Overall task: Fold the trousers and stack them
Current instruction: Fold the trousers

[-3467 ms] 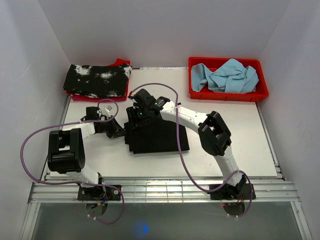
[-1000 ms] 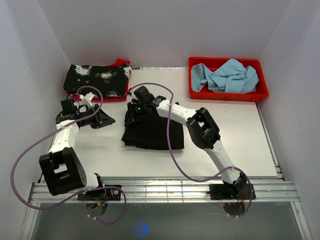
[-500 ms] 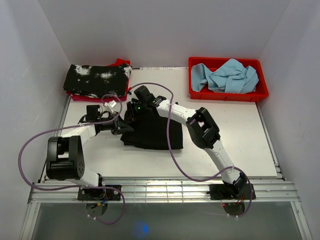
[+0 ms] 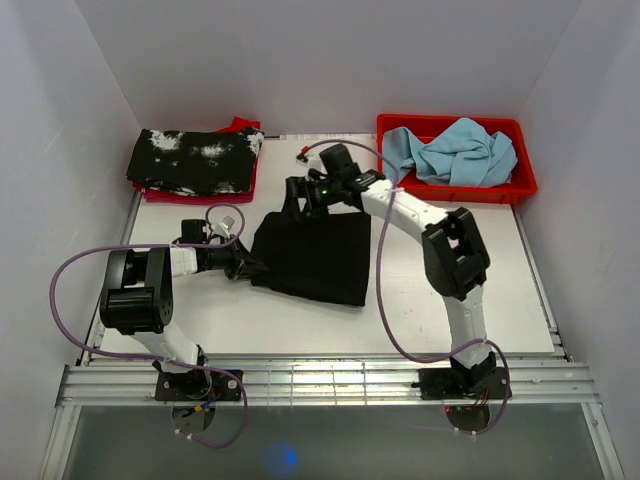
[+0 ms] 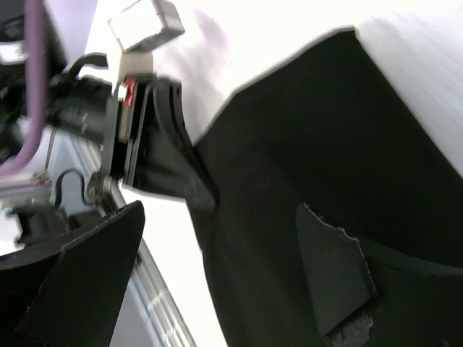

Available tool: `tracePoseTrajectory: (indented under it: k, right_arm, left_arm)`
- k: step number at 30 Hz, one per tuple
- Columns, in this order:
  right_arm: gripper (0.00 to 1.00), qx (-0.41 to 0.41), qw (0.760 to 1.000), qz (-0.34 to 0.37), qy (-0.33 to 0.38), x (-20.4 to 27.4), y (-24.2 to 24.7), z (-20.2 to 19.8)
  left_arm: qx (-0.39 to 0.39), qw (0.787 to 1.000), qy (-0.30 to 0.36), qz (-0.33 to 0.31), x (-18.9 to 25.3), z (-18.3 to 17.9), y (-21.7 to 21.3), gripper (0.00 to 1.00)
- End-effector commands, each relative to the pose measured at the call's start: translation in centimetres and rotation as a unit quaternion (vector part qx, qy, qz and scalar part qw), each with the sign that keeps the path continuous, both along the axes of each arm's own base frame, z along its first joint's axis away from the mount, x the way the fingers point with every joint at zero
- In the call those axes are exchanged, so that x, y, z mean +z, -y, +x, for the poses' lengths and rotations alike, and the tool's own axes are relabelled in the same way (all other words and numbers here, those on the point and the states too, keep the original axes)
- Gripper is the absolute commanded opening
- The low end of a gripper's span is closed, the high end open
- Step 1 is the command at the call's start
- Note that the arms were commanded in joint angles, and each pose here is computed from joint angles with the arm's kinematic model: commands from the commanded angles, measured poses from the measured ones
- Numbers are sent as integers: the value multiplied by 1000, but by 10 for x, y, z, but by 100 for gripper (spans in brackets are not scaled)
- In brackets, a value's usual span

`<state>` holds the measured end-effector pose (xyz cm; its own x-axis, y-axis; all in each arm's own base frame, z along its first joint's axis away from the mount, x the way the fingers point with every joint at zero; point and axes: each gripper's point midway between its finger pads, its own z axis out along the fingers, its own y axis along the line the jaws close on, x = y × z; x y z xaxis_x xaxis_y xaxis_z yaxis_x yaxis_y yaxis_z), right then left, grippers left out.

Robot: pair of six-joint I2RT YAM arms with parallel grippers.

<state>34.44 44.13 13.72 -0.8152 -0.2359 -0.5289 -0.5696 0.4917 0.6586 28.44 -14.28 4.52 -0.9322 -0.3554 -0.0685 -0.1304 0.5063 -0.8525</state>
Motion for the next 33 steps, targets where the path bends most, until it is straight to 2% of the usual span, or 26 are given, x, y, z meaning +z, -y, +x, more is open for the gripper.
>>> tracePoseTrajectory:
  k: [1,2,3,5,6,8,9,11,16,18,19,21,23,27,28,30,32,33]
  right_arm:
    - [90,45,998,49,13,48,50,-12]
    - [90,33,998,52,-1,46,70,-5]
    - [90,31,998,44,-32,30,85,-14]
    - [94,38,995,64,-59,34,110,-24]
    - [98,39,994,65,-74,29,119,-32]
    - [100,43,992,61,-105,10,135,-54]
    - [93,47,991,59,-109,3,139,-60]
    - [91,33,991,35,-123,-27,149,-68]
    - [68,19,994,5,-111,-83,156,-43]
    - [64,39,996,1,-75,-84,151,-23]
    - [61,44,995,-10,-91,-96,152,-22]
    - [60,66,997,-2,-51,-82,144,-1]
    - [60,89,994,5,-55,-72,142,-3]
    - [62,113,993,40,-6,-21,138,-2]
    - [65,112,992,51,14,2,138,-3]
    - [68,113,991,72,21,25,136,-4]
    - [75,102,990,92,17,46,133,-3]
    - [82,99,989,107,39,55,129,4]
  left_arm:
    - [22,999,0,26,-11,4,-7,13]
    - [23,999,0,26,-11,4,-7,13]
    - [23,999,1,27,-11,4,-7,13]
    - [24,999,7,28,-8,6,-7,13]
    - [24,999,13,27,-6,8,-7,14]
    - [21,999,25,20,2,9,-5,14]
    - [20,999,28,19,4,9,-5,14]
    - [18,999,43,20,10,10,-5,15]
    - [28,999,7,42,-3,1,-10,14]
    - [30,999,-6,38,-8,-4,-9,14]
    - [30,999,-4,37,-7,-5,-8,14]
    - [25,999,9,35,-2,-4,-7,15]
    - [5,999,28,28,9,-3,-5,17]
    - [-36,989,143,14,78,24,0,35]
    - [-43,984,174,9,99,30,2,43]
    - [-53,977,209,8,126,40,7,47]
    - [-46,972,229,5,147,58,7,50]
    - [-57,970,238,-1,152,61,19,51]
